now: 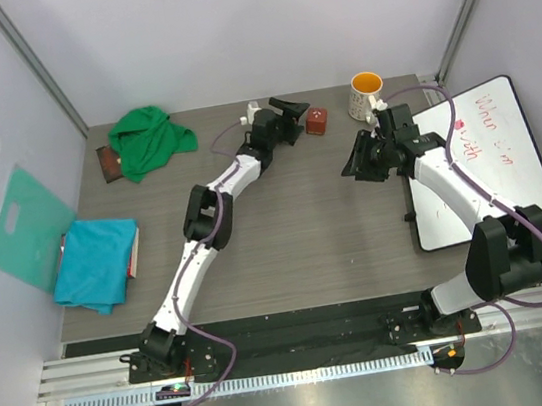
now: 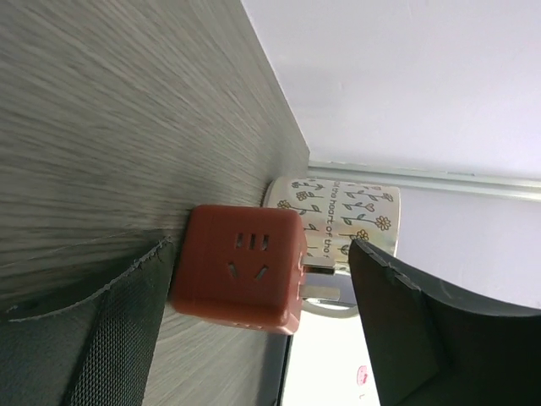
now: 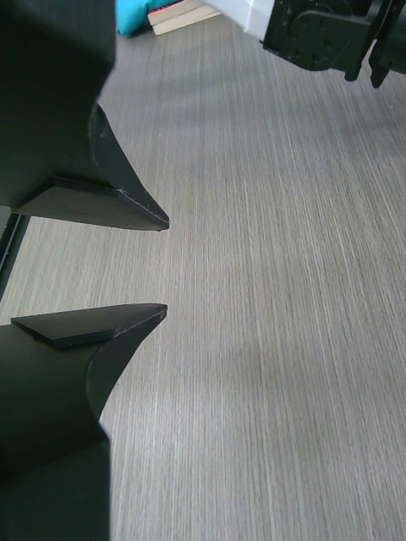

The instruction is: Fold and stack the t-shirts

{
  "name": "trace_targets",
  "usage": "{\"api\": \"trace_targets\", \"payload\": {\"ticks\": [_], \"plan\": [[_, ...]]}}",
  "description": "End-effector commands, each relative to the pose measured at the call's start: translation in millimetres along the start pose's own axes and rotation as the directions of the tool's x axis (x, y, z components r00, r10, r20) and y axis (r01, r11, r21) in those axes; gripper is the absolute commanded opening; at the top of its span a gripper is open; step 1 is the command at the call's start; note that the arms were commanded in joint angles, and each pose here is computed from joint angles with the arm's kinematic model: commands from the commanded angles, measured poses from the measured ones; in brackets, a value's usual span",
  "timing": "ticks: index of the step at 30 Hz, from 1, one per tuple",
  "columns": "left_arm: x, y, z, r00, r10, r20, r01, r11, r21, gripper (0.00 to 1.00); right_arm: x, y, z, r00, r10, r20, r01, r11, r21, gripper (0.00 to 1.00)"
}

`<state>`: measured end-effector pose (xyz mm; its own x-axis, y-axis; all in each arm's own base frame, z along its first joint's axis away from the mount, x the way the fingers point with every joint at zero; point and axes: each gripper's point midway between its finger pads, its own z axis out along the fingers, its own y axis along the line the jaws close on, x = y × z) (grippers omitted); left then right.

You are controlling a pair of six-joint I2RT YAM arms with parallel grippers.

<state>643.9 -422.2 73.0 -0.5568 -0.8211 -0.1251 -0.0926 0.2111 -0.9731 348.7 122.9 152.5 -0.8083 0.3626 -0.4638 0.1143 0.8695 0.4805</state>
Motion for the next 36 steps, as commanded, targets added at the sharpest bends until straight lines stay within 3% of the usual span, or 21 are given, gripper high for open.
{"api": "trace_targets", "payload": {"ticks": [1,6,11,16,17,21,26,36], "plan": [[-41.0,19.0,-14.2,1.000,-0.005,0.029,0.008,0.996,-0.085,0.85,-2.0,6.7,-2.5,0.999,-0.002,0.032,0.003,0.999,-0.049,0.46],[-70.1,26.8,-51.7,0.999,-0.043,0.017,0.045,0.991,-0.127,0.84,-0.6,13.6,7.4,0.999,0.029,0.018,-0.027,0.995,-0.095,0.45],[-47.1,41.3,-75.4,0.996,0.028,-0.088,-0.046,0.979,-0.200,0.84,-1.1,13.1,9.1,0.999,0.027,0.025,-0.025,0.995,-0.097,0.45],[-20.6,54.7,-61.5,0.990,-0.007,-0.141,-0.024,0.977,-0.213,0.84,5.1,10.0,2.9,0.999,0.034,0.032,-0.031,0.995,-0.094,0.45],[-12.2,29.5,-53.7,0.986,0.011,-0.164,-0.038,0.986,-0.162,0.84,6.3,8.7,2.0,0.999,0.036,0.035,-0.033,0.995,-0.090,0.45],[27.9,28.6,-44.4,0.972,0.020,-0.235,-0.063,0.983,-0.173,0.84,13.8,1.2,-2.1,0.998,0.038,0.042,-0.035,0.997,-0.069,0.45],[66.3,43.2,-31.1,0.963,-0.015,-0.267,-0.034,0.983,-0.180,0.84,13.1,0.5,-10.4,0.996,0.048,0.070,-0.043,0.997,-0.067,0.45],[48.7,33.2,-17.1,0.984,-0.002,-0.178,-0.026,0.987,-0.156,0.83,23.5,-2.2,-14.2,0.998,0.047,0.040,-0.045,0.997,-0.066,0.46]]}}
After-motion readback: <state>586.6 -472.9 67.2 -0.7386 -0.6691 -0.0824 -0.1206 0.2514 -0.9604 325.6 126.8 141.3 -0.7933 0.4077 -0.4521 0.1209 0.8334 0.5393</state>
